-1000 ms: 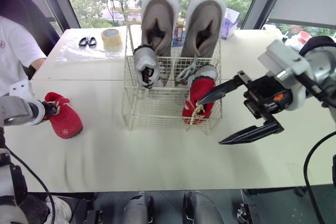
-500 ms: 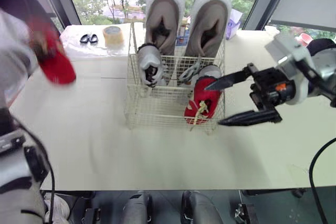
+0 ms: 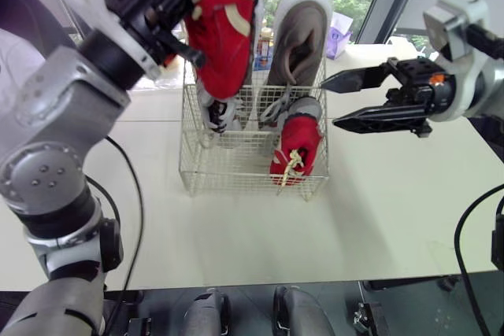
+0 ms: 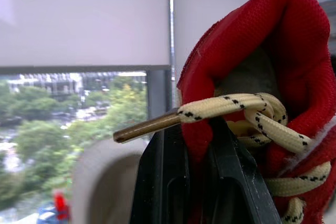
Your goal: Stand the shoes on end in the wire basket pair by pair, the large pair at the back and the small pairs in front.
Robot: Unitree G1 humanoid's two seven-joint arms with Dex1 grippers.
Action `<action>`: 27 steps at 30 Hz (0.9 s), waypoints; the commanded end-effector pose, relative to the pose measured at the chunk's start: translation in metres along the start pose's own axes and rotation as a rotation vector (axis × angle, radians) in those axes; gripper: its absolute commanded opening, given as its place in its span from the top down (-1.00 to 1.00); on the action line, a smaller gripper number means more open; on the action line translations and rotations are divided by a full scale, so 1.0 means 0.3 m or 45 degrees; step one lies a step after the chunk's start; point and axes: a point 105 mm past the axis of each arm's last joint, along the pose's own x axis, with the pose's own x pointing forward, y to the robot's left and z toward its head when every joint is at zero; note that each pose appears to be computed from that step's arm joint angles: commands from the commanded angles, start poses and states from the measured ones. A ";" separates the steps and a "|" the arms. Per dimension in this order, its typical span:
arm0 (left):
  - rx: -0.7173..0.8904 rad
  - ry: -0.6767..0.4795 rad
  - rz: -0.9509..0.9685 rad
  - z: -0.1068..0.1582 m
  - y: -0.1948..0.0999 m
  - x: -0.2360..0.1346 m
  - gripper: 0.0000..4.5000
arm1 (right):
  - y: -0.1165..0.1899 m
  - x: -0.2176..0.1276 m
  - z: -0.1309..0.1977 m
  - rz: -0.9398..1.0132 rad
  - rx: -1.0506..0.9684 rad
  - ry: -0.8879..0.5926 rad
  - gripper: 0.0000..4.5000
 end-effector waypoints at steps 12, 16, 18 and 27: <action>0.234 0.019 0.160 -0.113 0.007 -0.147 0.98 | -0.005 0.007 0.020 0.003 -0.023 -0.018 -1.00; 0.319 0.055 0.184 -0.158 -0.005 -0.166 0.98 | -0.014 0.014 0.019 0.002 -0.017 -0.028 -1.00; 0.340 0.068 0.196 -0.182 -0.020 -0.176 0.98 | -0.014 0.016 0.017 0.003 -0.013 -0.031 -1.00; 0.342 0.188 0.382 -0.352 -0.007 -0.268 0.98 | 0.005 0.014 0.006 0.000 0.037 -0.048 -1.00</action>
